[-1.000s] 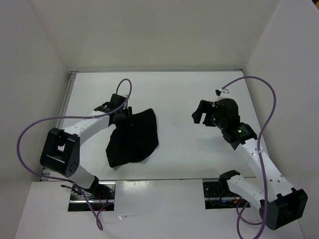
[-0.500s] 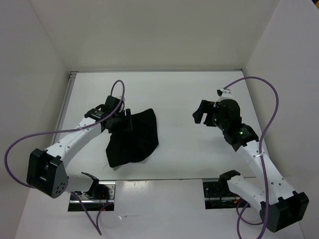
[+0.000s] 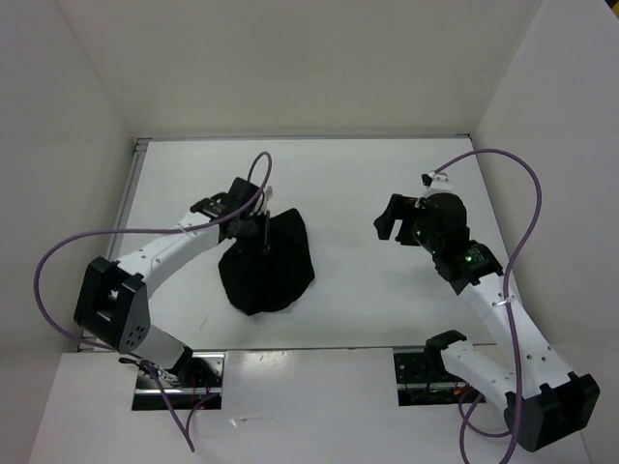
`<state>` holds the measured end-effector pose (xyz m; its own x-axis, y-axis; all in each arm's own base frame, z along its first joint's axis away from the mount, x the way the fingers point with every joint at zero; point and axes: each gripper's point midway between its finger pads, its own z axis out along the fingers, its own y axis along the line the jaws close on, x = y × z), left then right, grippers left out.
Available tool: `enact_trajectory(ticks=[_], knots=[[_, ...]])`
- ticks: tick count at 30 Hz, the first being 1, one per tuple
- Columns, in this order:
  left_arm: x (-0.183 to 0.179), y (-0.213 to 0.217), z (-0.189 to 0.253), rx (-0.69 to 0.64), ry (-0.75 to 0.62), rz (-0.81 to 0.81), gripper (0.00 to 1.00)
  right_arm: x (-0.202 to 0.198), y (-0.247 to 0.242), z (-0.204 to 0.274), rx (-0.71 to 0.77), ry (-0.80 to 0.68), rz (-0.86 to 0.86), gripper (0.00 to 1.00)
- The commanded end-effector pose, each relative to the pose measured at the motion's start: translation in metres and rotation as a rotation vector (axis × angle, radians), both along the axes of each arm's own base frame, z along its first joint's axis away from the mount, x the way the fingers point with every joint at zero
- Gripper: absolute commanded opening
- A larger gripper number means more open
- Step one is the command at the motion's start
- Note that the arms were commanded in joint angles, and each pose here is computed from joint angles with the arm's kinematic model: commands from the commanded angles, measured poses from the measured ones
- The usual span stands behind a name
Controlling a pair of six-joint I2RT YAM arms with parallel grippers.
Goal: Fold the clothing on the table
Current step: Move the skirt to the center of the board
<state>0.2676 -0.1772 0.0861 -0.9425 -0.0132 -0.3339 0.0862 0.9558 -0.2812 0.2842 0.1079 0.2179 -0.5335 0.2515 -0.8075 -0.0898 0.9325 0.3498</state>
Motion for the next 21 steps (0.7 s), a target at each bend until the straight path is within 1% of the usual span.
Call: enact_trajectory(ticks=[1, 2, 4, 5, 8, 9, 13, 17, 18, 19, 20, 21], knots=[[0.042, -0.056, 0.116, -0.244, -0.304, -0.162, 0.0, 0.003, -0.003, 0.018, 0.014, -0.077, -0.012, 0.9], [0.05, -0.069, 0.171, -0.326, -0.414, -0.214, 0.0, 0.002, -0.003, 0.02, 0.017, -0.086, -0.012, 0.9], [0.055, -0.078, 0.221, -0.379, -0.528, -0.279, 0.0, 0.0, -0.002, 0.021, 0.024, -0.095, -0.004, 0.9], [0.057, -0.083, 0.263, -0.428, -0.628, -0.314, 0.0, 0.0, -0.002, 0.021, 0.024, -0.095, -0.004, 0.9], [0.06, -0.085, 0.301, -0.459, -0.738, -0.326, 0.0, 0.0, -0.002, 0.021, 0.024, -0.095, -0.004, 0.9], [0.061, -0.085, 0.308, -0.466, -0.759, -0.328, 0.0, 0.002, -0.001, 0.018, 0.022, -0.086, -0.004, 0.9], [0.06, -0.084, 0.309, -0.469, -0.768, -0.328, 0.0, 0.002, -0.003, 0.018, 0.018, -0.087, -0.012, 0.9], [0.065, -0.075, 0.29, -0.421, -0.75, -0.269, 0.0, 0.003, -0.004, 0.018, 0.014, -0.088, -0.02, 0.9], [0.076, -0.063, 0.277, -0.355, -0.74, -0.188, 0.0, 0.003, -0.004, 0.018, 0.022, -0.086, -0.024, 0.9], [0.078, -0.053, 0.266, -0.312, -0.712, -0.12, 0.0, 0.003, -0.004, 0.018, 0.022, -0.086, -0.024, 0.9], [0.087, -0.034, 0.236, -0.209, -0.677, -0.026, 0.0, 0.003, -0.004, 0.018, 0.022, -0.086, -0.024, 0.9], [0.088, -0.022, 0.221, -0.162, -0.653, 0.024, 0.0, 0.003, -0.004, 0.018, 0.022, -0.086, -0.024, 0.9]])
